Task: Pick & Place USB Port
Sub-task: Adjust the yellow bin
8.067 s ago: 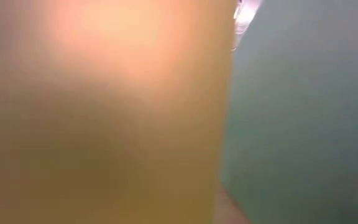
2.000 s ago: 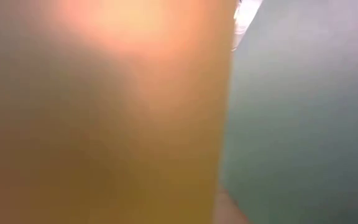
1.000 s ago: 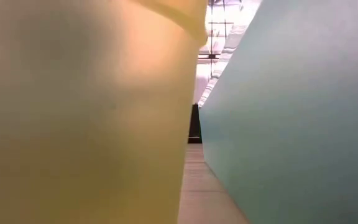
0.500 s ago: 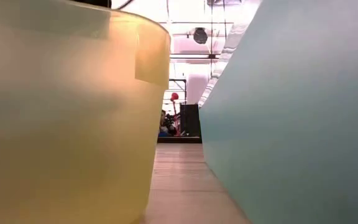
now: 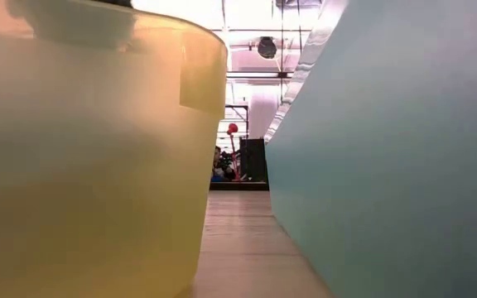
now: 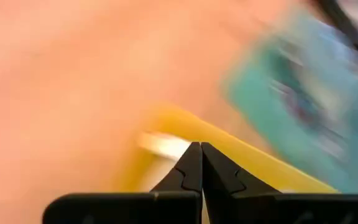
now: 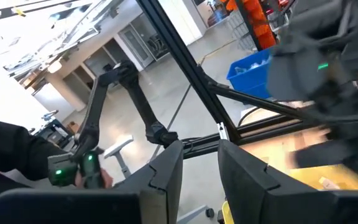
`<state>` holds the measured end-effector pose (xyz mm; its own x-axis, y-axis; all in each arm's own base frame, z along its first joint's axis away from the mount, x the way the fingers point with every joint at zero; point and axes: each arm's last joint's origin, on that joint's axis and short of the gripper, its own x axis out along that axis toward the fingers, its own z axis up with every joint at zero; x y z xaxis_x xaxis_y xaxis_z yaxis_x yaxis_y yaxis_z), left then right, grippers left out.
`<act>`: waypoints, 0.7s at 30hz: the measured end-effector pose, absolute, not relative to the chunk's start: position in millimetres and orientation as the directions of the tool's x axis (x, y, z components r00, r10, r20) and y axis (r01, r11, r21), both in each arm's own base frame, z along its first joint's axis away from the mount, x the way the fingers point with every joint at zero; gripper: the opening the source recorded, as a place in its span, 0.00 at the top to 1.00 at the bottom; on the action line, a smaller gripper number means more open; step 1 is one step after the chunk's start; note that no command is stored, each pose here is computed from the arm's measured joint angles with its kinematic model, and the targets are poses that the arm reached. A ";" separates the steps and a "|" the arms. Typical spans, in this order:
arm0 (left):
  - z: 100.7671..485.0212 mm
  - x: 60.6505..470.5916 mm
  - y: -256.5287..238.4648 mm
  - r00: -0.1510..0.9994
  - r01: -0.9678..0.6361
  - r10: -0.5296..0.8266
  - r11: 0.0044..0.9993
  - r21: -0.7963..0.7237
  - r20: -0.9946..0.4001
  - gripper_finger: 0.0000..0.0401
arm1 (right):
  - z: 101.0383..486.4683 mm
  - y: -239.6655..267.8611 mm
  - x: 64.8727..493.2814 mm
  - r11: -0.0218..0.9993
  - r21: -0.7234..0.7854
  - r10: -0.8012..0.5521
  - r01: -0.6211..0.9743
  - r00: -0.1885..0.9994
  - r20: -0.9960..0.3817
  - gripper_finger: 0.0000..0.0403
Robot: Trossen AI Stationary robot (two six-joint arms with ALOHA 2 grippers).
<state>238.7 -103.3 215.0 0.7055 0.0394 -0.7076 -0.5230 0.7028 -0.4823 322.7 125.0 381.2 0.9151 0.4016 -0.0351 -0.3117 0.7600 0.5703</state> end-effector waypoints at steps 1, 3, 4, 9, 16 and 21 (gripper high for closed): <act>215.6 234.2 -93.9 0.676 -0.577 0.105 0.690 -0.436 -0.729 1.00 | 381.1 125.0 322.7 0.760 0.570 0.402 -0.312 0.915 -0.035 0.77; 213.5 229.2 -76.6 0.605 -0.658 0.183 0.663 -0.358 -0.775 1.00 | 381.2 124.7 322.8 0.760 0.570 0.400 -0.311 0.916 -0.035 0.77; 210.8 227.1 -68.2 0.557 -0.692 0.203 0.649 -0.315 -0.806 1.00 | 381.2 124.3 323.0 0.761 0.570 0.399 -0.310 0.916 -0.035 0.77; 196.6 234.6 -42.2 0.433 -0.701 0.140 0.673 -0.235 -0.891 1.00 | 381.1 123.7 323.2 0.759 0.573 0.400 -0.309 0.916 -0.035 0.77; 180.7 258.3 -41.3 0.477 -0.637 0.026 0.698 -0.326 -0.878 1.00 | 381.1 127.6 321.7 0.755 0.573 0.413 -0.320 0.910 -0.036 0.77; 163.7 266.4 -54.9 0.448 -0.611 -0.057 0.709 -0.352 -0.892 1.00 | 380.8 132.3 319.7 0.752 0.571 0.426 -0.330 0.904 -0.039 0.77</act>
